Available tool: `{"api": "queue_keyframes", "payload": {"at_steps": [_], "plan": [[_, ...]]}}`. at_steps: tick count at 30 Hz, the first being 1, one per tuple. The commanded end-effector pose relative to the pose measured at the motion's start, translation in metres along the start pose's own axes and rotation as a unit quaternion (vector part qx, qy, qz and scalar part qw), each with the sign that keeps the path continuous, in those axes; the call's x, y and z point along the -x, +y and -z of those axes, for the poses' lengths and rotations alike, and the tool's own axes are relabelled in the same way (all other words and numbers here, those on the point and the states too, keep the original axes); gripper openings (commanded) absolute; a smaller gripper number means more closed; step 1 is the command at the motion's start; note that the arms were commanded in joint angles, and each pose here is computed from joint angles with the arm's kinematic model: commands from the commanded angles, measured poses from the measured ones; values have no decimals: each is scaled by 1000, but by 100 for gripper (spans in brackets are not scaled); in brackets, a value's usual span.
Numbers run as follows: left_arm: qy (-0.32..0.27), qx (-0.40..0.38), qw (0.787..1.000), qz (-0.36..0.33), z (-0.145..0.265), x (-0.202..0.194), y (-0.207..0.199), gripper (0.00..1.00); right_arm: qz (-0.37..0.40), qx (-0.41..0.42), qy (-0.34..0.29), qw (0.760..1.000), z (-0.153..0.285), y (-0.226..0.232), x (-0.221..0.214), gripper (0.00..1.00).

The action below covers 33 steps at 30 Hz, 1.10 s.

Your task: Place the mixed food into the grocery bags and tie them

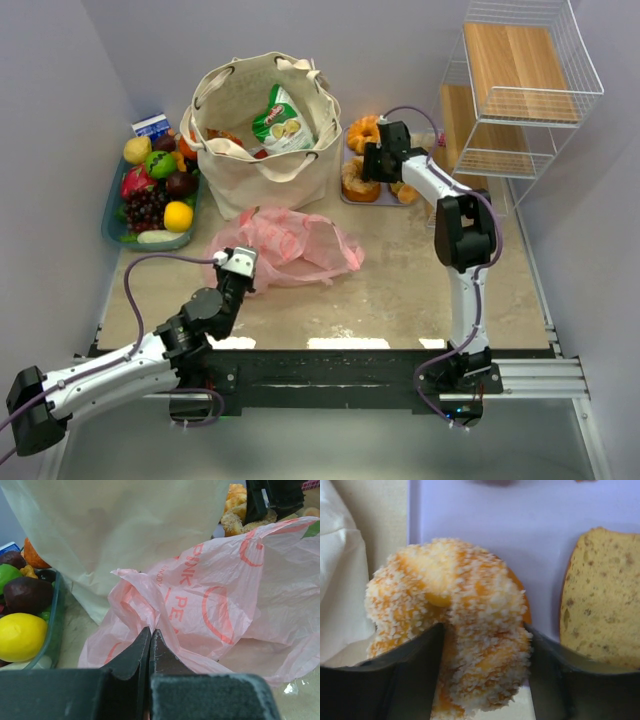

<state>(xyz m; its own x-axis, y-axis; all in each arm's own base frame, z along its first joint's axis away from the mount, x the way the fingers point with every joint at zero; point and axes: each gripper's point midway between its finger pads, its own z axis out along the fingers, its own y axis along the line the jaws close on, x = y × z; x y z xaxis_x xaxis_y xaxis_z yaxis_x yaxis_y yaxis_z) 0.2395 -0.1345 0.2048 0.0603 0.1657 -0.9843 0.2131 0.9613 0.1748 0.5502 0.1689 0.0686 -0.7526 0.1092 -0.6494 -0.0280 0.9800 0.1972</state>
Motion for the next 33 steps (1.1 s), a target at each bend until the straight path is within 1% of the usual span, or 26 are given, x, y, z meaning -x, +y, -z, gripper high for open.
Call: {"api": "queue_keyframes", "payload": {"at_steps": [1,2,3,4,6,7,9,10,11,12,13,14,15,16,17,19,20,22,24,25,26,27,29,31,33], "plan": [[-18,12,999,33,-3,25,5,0,7,28,-28,999,27,14,21,41],[-29,0,998,59,-3,43,2,0,9,25,-35,999,33,14,27,33],[-34,-10,997,67,-3,51,0,0,13,28,-43,999,40,15,32,26],[-36,-21,997,72,-2,62,-2,0,16,33,-61,997,58,19,46,15],[-36,-40,995,82,-1,70,-7,0,17,31,-85,996,79,21,63,7],[-30,-45,995,80,-1,74,-8,0,17,38,-108,993,103,25,78,3],[-14,-56,995,77,1,72,-11,0,16,51,-134,990,129,31,91,0],[-12,-59,995,77,1,77,-11,0,16,62,-156,986,155,35,99,0],[-9,-68,995,73,1,79,-14,0,13,66,-168,984,167,36,102,0],[3,-73,994,79,3,75,-16,0,10,82,-174,981,178,42,102,0],[0,-75,993,86,3,82,-16,0,10,99,-178,979,186,46,96,0],[12,-80,994,78,4,77,-18,0,9,117,-204,972,215,53,102,0],[15,-82,994,77,5,75,-18,0,7,135,-215,967,229,59,101,0],[16,-82,994,78,5,74,-18,0,12,162,-217,963,233,68,91,0],[14,-82,993,80,6,74,-18,0,15,191,-243,951,265,78,94,0],[13,-84,993,82,6,75,-19,0,28,236,-249,939,278,97,77,0],[15,-85,993,82,6,74,-19,0,40,273,-256,927,302,110,71,0],[17,-82,993,87,8,75,-17,0,62,311,-235,919,311,137,44,0],[18,-78,993,88,8,74,-15,0,82,362,-208,905,324,163,16,0],[17,-77,993,92,9,76,-13,0,82,379,-191,902,319,168,2,0],[18,-74,993,95,10,75,-12,0,76,412,-167,893,323,177,-12,0],[19,-72,993,96,11,76,-10,0,76,429,-158,886,323,185,-20,0],[22,-73,992,98,12,74,-10,0,69,432,-129,890,306,185,-41,0],[27,-72,992,97,14,72,-8,0,70,407,-92,906,283,180,-63,0],[35,-69,992,96,15,71,-7,0,75,369,-75,923,265,167,-75,0]]}}
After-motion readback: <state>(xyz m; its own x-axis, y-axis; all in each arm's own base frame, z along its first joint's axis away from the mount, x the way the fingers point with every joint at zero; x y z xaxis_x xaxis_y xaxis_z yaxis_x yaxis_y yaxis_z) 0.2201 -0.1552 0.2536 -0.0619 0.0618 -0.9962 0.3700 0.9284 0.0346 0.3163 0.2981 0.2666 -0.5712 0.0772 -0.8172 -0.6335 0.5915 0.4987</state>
